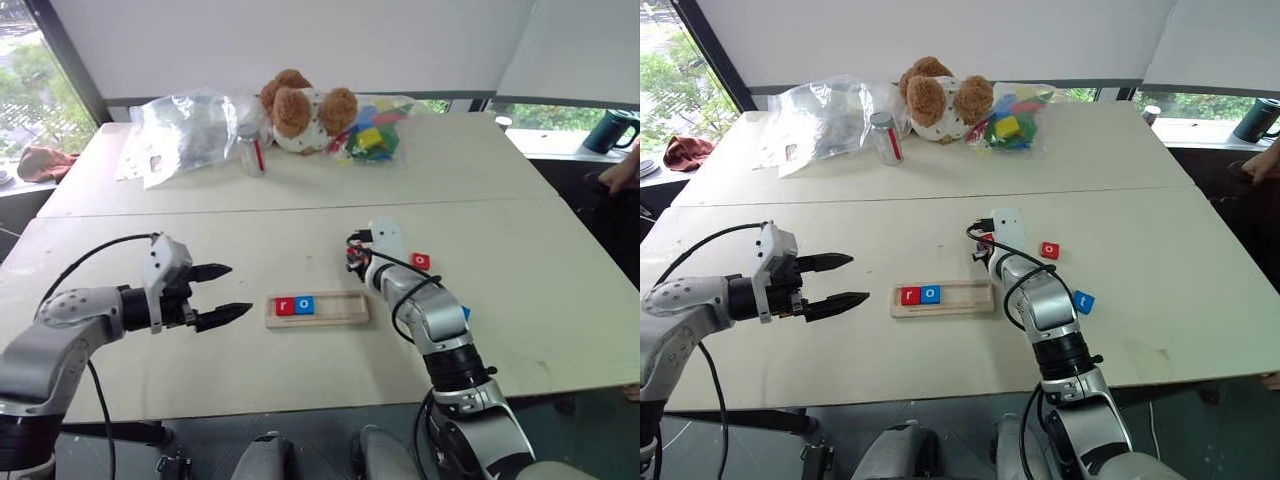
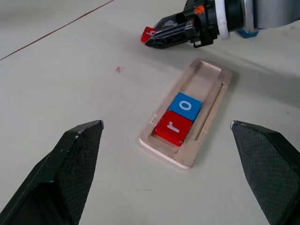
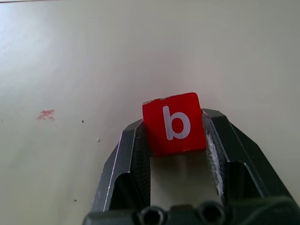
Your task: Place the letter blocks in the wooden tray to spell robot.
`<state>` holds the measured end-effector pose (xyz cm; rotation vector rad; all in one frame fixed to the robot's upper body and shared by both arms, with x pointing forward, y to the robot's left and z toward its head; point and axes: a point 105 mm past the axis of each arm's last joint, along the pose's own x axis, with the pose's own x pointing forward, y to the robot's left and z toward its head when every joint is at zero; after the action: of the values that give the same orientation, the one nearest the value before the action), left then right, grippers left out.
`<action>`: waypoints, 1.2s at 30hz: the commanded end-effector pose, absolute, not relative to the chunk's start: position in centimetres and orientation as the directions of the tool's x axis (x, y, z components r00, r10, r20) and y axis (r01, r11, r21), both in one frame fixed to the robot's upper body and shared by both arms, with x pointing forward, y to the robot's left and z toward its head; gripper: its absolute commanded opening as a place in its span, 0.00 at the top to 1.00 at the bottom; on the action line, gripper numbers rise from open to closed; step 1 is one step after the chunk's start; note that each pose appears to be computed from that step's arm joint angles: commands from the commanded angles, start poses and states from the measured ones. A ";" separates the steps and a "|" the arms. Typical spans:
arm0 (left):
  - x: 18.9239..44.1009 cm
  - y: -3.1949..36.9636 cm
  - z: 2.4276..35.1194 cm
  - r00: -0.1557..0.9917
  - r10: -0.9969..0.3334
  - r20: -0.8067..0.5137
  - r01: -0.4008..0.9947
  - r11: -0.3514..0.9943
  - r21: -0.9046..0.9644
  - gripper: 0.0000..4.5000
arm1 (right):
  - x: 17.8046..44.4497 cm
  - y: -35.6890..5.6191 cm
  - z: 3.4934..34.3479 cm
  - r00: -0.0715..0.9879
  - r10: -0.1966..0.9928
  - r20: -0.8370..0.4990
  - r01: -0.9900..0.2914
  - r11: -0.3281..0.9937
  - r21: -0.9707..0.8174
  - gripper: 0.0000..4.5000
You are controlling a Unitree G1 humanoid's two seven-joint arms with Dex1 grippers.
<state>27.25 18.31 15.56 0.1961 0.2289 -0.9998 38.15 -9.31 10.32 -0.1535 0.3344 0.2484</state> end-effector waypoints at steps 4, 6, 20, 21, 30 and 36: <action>26.2 14.6 16.5 0.376 -0.891 -0.254 0.926 0.368 0.080 0.00 | 31.9 -13.6 14.0 0.957 0.102 -0.271 -0.138 0.983 -0.119 0.74; 26.2 14.1 16.2 0.356 -0.897 -0.262 0.934 0.346 0.086 0.00 | 29.9 -14.6 13.6 0.951 0.051 -0.305 -0.084 0.992 -0.094 0.74; 26.8 13.5 15.4 0.325 -0.903 -0.281 0.945 0.318 0.068 0.00 | 27.8 -14.4 8.5 0.857 0.032 -0.514 -0.036 0.999 0.001 0.50; 26.8 13.6 15.4 0.331 -0.900 -0.282 0.943 0.325 0.071 0.00 | 27.9 -14.4 8.5 0.855 0.033 -0.518 -0.043 0.999 -0.008 0.41; 27.2 14.0 15.8 0.337 -0.896 -0.290 0.941 0.324 0.093 0.00 | 29.2 -15.1 12.2 0.925 0.069 -0.374 -0.125 0.984 -0.128 0.00; 27.3 13.6 16.1 0.245 -0.922 -0.299 0.969 0.228 0.093 0.00 | 29.6 -12.9 16.4 0.776 0.576 -0.256 -0.629 0.736 -0.251 0.00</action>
<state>27.43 13.65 15.65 0.2478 0.2156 -1.2874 29.88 -13.17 15.95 -0.3295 0.2025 0.5432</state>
